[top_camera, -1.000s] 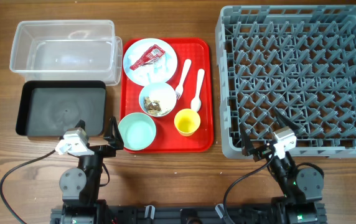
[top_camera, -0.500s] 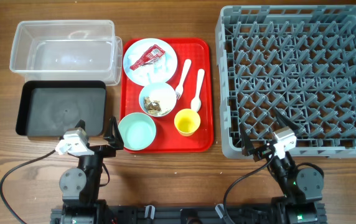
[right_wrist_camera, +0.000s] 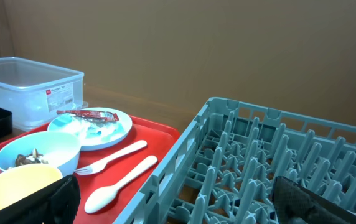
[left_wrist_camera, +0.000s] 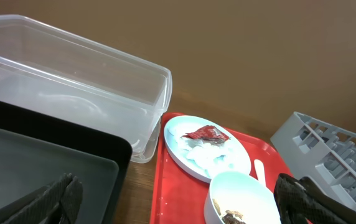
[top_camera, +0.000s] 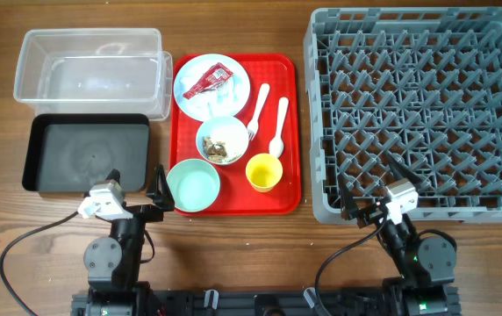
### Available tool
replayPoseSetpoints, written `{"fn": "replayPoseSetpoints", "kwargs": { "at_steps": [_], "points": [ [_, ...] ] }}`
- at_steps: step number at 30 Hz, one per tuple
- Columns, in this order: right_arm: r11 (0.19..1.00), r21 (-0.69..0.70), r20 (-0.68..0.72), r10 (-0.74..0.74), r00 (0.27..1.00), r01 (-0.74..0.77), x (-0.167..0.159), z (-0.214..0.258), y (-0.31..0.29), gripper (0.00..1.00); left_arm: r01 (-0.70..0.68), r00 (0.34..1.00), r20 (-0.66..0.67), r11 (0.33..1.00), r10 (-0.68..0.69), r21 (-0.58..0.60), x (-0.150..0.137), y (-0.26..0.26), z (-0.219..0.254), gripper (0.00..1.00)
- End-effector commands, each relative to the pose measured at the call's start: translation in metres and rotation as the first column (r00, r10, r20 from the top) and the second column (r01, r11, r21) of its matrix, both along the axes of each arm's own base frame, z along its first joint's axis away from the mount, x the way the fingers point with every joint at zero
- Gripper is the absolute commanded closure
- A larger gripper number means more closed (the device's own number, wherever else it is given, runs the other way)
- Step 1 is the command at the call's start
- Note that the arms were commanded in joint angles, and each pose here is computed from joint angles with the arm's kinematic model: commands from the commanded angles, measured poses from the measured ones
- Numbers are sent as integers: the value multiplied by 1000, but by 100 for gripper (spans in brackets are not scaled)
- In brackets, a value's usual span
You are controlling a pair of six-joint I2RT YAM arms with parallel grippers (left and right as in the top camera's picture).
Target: Sort waste into correct bins and load items into the dishwasher rack
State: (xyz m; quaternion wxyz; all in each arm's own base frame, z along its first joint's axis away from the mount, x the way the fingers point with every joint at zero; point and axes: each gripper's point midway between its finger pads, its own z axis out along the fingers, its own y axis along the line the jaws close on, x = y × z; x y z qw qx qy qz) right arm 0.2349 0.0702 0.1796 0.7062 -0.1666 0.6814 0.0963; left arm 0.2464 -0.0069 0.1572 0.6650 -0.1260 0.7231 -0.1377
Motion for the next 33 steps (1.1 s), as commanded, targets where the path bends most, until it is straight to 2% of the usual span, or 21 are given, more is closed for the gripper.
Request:
{"fn": "replayPoseSetpoints", "kwargs": {
  "at_steps": [1,28,33],
  "points": [
    [1000,-16,7,-19,1000,19,1,-1,-3,0,-10,1000,-11,1000,10,13,0,2,-4,0],
    [999,-48,35,-24,999,25,1,3,-3,0,-10,1000,-9,1000,10,13,0,2,-3,0],
    [1000,3,39,-24,999,24,0,13,-4,0,46,998,33,999,-46,9,1,-7,7,0]
  ]
}}
